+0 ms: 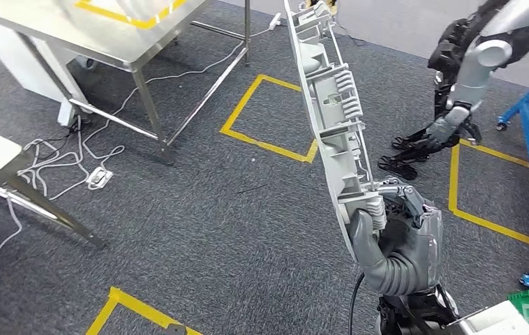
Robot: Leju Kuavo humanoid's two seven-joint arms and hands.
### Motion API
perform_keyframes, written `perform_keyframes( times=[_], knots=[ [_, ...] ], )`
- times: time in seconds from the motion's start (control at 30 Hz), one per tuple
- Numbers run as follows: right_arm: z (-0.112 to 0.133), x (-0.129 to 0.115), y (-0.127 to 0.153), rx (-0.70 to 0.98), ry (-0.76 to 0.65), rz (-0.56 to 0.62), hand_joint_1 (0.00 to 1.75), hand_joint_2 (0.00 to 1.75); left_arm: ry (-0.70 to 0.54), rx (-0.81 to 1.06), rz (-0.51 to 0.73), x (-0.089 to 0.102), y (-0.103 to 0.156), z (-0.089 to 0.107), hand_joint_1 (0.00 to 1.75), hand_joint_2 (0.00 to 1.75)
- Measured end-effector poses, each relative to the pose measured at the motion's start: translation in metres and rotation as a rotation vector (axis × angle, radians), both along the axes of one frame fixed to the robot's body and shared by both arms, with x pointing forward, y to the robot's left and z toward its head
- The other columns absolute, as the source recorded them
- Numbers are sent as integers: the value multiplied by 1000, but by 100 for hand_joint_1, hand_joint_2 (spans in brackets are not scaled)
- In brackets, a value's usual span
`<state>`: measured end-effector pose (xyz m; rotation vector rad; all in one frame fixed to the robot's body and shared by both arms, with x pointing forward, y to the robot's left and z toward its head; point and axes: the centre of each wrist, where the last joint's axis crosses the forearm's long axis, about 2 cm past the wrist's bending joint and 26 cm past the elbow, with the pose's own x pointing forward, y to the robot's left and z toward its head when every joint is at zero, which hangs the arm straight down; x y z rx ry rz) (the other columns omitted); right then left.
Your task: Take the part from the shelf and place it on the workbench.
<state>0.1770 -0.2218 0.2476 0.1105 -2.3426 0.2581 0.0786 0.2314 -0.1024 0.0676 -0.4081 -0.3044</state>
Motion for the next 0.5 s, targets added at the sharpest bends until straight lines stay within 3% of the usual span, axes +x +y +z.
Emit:
perform_keyframes(
  times=[0.5],
  knots=[
    [2, 3, 1, -1, -9, 11, 175, 175, 4, -5, -1, -2, -2, 0, 0, 175]
  ],
)
